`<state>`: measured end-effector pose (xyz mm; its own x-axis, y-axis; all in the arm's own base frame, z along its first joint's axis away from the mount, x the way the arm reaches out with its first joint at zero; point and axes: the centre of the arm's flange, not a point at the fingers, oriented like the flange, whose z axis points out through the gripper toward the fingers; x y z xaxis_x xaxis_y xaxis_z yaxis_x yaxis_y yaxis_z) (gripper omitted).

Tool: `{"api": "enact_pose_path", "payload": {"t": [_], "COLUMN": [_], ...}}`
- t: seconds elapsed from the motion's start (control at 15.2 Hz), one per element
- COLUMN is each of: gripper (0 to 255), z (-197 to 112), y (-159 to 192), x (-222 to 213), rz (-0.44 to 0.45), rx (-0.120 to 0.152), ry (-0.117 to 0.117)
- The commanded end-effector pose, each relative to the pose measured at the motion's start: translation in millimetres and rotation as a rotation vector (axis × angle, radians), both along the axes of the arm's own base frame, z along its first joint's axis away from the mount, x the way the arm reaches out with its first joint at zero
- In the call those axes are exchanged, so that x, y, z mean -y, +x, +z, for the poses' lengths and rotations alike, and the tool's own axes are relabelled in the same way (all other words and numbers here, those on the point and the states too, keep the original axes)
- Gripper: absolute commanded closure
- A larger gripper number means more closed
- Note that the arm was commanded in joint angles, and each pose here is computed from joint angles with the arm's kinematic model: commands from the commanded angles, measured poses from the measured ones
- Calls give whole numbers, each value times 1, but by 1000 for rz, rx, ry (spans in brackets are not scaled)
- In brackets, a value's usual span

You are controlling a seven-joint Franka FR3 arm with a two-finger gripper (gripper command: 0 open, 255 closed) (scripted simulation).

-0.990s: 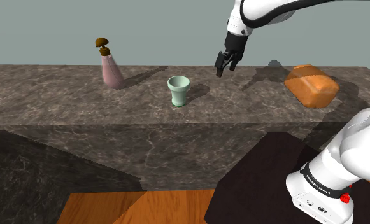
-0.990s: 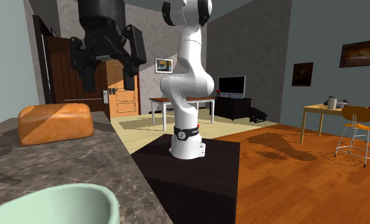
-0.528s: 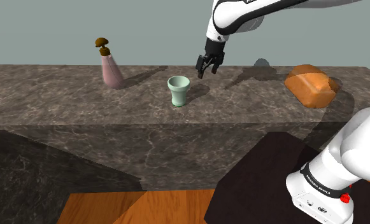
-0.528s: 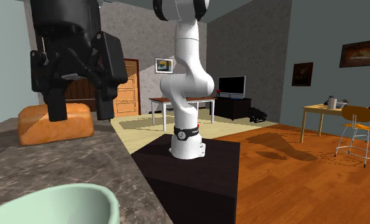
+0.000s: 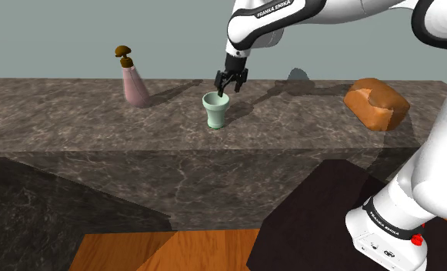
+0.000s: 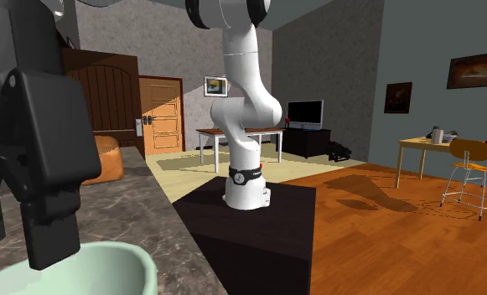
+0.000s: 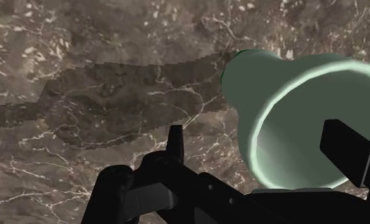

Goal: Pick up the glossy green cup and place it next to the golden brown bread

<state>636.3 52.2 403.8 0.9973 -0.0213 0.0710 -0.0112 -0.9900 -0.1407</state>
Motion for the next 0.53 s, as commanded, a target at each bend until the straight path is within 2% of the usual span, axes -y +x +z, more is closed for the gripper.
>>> {"api": "enact_pose_path", "payload": {"t": [0.0,0.46], "gripper": [0,0], "z": [-8,-42], "y": [12,14], "x": [-4,-9], "rz": [-2,-2], "rx": [0,0], "ry": [5,5]}}
